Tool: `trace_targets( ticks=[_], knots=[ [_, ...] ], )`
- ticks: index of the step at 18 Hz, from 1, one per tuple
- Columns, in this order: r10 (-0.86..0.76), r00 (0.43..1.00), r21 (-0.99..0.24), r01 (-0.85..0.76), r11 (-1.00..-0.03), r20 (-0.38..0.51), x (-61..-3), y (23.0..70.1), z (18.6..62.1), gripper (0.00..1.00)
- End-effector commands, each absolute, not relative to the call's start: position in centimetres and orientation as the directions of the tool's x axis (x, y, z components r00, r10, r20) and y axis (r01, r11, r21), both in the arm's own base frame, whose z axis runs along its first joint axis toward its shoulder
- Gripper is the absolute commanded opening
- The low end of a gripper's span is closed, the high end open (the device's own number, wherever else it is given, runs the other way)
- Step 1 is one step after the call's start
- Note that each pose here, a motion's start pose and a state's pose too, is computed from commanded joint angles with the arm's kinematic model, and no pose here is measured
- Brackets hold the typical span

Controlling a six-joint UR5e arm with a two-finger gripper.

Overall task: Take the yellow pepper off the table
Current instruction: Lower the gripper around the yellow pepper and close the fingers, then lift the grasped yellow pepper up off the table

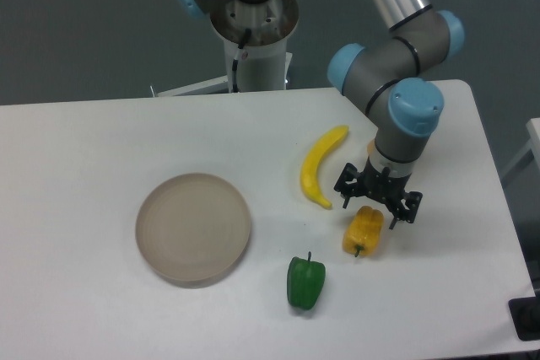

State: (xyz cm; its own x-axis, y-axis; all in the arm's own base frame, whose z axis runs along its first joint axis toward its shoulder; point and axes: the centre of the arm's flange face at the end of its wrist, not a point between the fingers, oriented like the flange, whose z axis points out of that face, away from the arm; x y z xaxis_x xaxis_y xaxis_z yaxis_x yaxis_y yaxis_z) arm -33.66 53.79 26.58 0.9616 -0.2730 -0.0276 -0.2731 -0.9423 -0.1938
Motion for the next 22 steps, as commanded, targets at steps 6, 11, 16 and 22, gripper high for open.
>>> trace_targets(
  ticks=[6, 11, 16, 22],
  knots=[
    [-0.281, 0.959, -0.201, -0.284, -0.937, -0.046, -33.9, 54.3, 26.7, 1.0],
    [-0.283, 0.958, -0.198, -0.288, -0.937, -0.051, -34.1, 54.4, 26.4, 1.0],
    [-0.286, 0.956, -0.202, -0.292, -0.935, -0.062, -33.9, 54.8, 25.8, 0.67],
    [-0.296, 0.951, -0.216, -0.308, -0.926, -0.088, -34.5, 55.4, 27.1, 0.36]
  ],
)
